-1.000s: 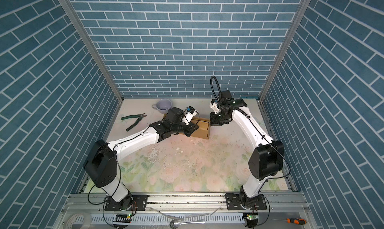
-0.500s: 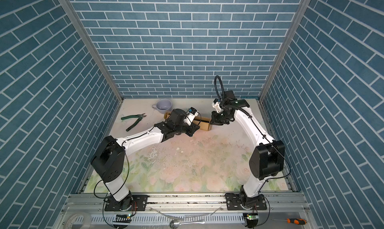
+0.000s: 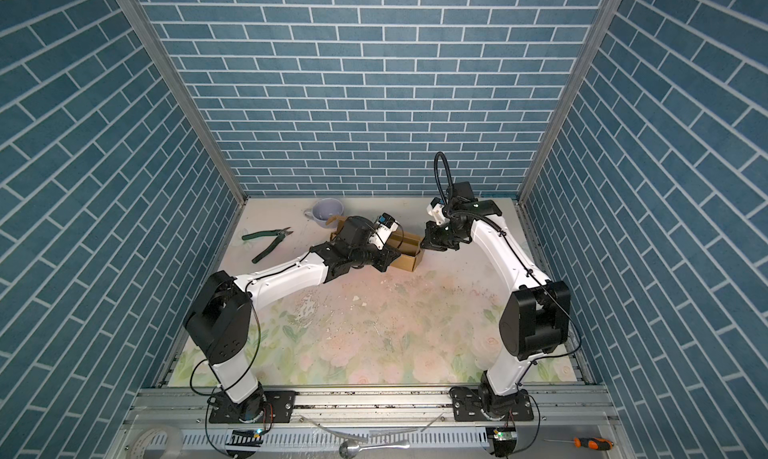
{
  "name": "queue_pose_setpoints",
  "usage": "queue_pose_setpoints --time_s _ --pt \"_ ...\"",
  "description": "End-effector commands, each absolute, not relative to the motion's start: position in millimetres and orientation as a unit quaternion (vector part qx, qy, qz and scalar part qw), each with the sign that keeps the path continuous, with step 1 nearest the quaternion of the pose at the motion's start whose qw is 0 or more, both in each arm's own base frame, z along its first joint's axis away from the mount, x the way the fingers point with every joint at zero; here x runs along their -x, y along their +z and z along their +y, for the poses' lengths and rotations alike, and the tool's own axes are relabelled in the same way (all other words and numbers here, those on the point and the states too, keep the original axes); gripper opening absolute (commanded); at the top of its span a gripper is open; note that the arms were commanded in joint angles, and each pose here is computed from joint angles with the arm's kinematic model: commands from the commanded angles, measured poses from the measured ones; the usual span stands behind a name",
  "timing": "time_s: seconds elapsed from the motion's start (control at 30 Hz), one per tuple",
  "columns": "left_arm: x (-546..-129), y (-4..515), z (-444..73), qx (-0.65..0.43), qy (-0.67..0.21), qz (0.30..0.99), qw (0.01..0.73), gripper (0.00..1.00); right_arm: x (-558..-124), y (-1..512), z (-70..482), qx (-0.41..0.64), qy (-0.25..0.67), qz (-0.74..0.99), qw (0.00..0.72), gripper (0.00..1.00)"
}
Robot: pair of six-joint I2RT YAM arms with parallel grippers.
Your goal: Fold the paper box
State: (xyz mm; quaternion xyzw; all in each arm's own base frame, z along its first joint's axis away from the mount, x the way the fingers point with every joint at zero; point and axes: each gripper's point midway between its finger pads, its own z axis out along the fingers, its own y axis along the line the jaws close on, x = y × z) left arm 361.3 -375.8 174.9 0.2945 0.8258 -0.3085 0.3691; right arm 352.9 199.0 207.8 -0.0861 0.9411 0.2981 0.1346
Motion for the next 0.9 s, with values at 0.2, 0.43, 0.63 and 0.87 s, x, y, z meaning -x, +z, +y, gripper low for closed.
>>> queue_pose_setpoints --time_s 0.2,0.43,0.63,0.87 --pt "-338.0 231.1 -366.2 -0.320 -0.329 0.797 0.393 0.21 -348.6 198.0 194.0 0.068 0.292 0.947 0.118 0.00" --pt "-325.3 302.8 -307.0 -0.302 -0.349 0.775 0.432 0.31 -346.9 191.9 189.8 0.085 0.265 0.948 0.156 0.00" --pt "-366.7 316.3 -233.8 -0.220 -0.295 0.791 0.488 0.47 -340.8 176.9 194.1 0.089 0.258 0.947 0.169 0.00" --pt "-382.3 283.5 -187.9 -0.160 -0.256 0.824 0.480 0.66 -345.0 173.9 196.8 0.089 0.258 0.950 0.154 0.00"
